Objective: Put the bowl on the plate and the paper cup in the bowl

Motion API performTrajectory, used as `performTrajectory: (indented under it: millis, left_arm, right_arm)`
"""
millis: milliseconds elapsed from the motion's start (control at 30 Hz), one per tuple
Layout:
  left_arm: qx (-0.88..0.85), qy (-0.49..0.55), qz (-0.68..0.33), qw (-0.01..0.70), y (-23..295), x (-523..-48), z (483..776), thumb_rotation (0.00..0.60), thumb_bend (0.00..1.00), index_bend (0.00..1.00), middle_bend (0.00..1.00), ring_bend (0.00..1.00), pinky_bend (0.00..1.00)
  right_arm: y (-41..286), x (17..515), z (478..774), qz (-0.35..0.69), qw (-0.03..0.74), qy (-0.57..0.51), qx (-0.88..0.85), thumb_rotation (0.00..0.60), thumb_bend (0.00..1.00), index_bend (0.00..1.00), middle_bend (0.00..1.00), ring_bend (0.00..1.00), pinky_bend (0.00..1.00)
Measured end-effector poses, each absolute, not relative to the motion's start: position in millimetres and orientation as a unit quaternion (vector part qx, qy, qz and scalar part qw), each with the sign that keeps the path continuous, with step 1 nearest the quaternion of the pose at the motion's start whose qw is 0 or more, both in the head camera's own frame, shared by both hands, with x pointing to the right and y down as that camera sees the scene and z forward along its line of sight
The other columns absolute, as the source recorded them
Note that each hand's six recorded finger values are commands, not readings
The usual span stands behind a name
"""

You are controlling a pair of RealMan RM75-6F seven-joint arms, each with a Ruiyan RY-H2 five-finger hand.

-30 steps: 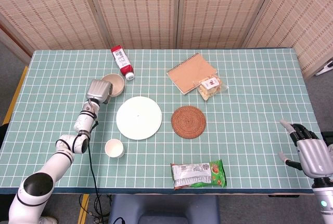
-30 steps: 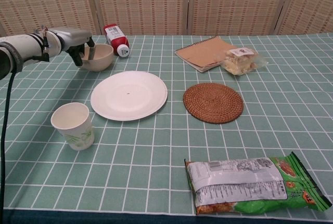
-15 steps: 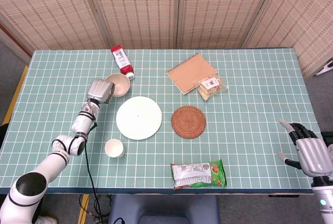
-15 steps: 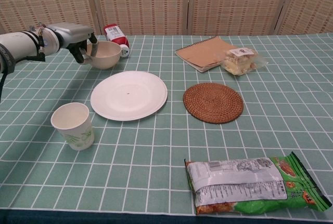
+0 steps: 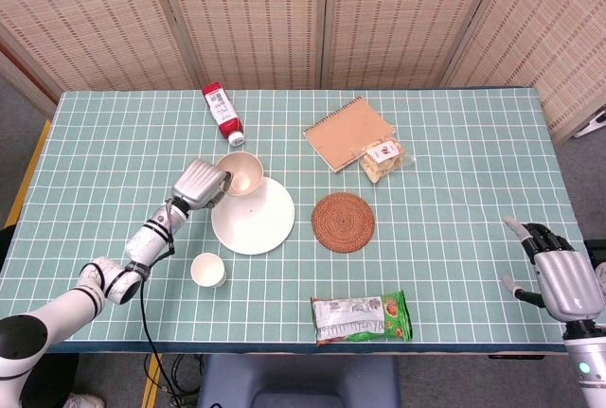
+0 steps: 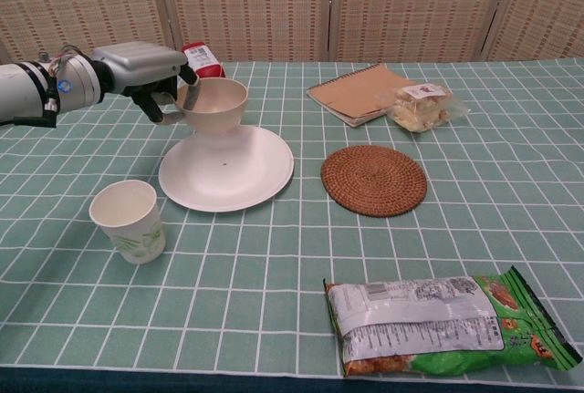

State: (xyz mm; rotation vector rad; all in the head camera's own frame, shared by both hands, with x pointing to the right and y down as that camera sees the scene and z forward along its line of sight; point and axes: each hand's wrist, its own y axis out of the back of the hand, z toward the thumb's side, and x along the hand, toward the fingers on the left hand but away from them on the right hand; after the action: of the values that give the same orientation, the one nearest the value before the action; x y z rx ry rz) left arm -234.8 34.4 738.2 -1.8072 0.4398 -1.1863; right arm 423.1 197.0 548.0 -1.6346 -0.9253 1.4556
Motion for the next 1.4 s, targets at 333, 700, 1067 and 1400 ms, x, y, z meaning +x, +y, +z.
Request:
performTrajectory:
  millis: [333, 700, 1067, 1400]
  left_arm:
    - [-0.756, 0.116, -0.438, 0.472, 75.3, -211.5, 734.9, 0.600, 0.44, 0.59, 0.97, 0.91, 0.96]
    - [-0.754, 0.095, -0.453, 0.466, 81.7, -216.6, 737.1, 0.600, 0.40, 0.19, 0.69, 0.65, 0.92]
    - [-0.744, 0.099, -0.480, 0.454, 83.2, -235.5, 720.7, 0.600, 0.38, 0.02, 0.41, 0.47, 0.83]
    - [-0.744, 0.149, -0.488, 0.432, 73.5, -270.6, 690.9, 0.600, 0.27, 0.07, 0.34, 0.34, 0.52]
  right_arm:
    - [198.3, 424.5, 547.1, 0.569, 0.373, -0.363, -0.637, 0.600, 0.21, 0.12, 0.24, 0.16, 0.30]
    - [199.4, 428.1, 547.0, 0.569, 0.370, -0.368, -0.635, 0.600, 0.21, 0.12, 0.24, 0.16, 0.30]
    - [199.9, 428.8, 547.4, 0.567, 0.370, -0.369, -0.636, 0.600, 0.22, 0.12, 0.24, 0.16, 0.30]
    - [199.6, 427.4, 549.5, 0.567, 0.369, -0.368, -0.638, 0.600, 0.23, 0.12, 0.24, 0.16, 0.30]
